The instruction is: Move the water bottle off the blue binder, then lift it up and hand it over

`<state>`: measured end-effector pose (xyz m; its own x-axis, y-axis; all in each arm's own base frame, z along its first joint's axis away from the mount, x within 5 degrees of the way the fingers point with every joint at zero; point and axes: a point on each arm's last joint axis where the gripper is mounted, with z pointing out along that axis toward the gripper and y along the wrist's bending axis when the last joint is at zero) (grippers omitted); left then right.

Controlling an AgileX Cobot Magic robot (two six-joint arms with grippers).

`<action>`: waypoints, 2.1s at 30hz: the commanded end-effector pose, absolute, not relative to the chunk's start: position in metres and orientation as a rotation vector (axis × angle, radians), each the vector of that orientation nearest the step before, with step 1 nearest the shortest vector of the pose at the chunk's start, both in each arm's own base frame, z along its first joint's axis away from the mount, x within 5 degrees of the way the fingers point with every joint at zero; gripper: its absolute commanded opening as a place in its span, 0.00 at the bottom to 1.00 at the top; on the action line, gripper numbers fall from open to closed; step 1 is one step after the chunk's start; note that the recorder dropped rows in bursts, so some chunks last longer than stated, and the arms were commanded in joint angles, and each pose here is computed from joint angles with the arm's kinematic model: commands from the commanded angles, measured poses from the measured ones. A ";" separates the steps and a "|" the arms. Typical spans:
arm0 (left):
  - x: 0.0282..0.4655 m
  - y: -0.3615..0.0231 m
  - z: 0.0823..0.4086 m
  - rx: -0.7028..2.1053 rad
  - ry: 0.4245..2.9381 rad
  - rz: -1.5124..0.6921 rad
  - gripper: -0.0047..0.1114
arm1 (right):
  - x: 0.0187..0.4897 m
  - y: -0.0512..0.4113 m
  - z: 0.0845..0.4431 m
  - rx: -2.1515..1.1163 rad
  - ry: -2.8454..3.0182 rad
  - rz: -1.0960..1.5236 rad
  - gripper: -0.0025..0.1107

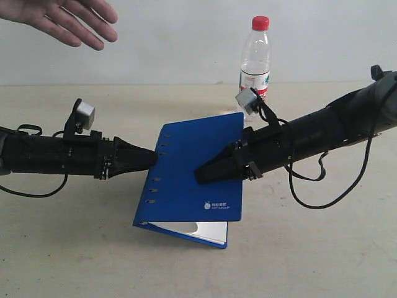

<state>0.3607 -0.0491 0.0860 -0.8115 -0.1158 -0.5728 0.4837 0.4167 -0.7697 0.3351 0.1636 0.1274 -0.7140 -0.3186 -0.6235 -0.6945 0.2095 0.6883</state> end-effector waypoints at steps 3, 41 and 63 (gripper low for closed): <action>0.361 -0.058 0.089 0.329 2.133 -1.463 0.48 | 0.344 0.159 0.121 -0.914 2.186 1.366 0.02; 0.365 -0.088 0.077 0.476 2.030 -1.414 0.51 | 0.322 0.197 0.134 -1.156 1.893 1.489 0.02; 0.375 -0.054 0.079 0.411 1.995 -1.327 0.08 | 0.329 0.195 0.127 -1.160 1.943 1.347 0.57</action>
<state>0.3710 -0.0599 0.0795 -0.7266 -0.1002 -0.6797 0.5994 0.3912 -0.6983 0.3271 0.1930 0.1241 -0.5374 -0.3653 -0.7601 -0.8391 0.1411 0.5254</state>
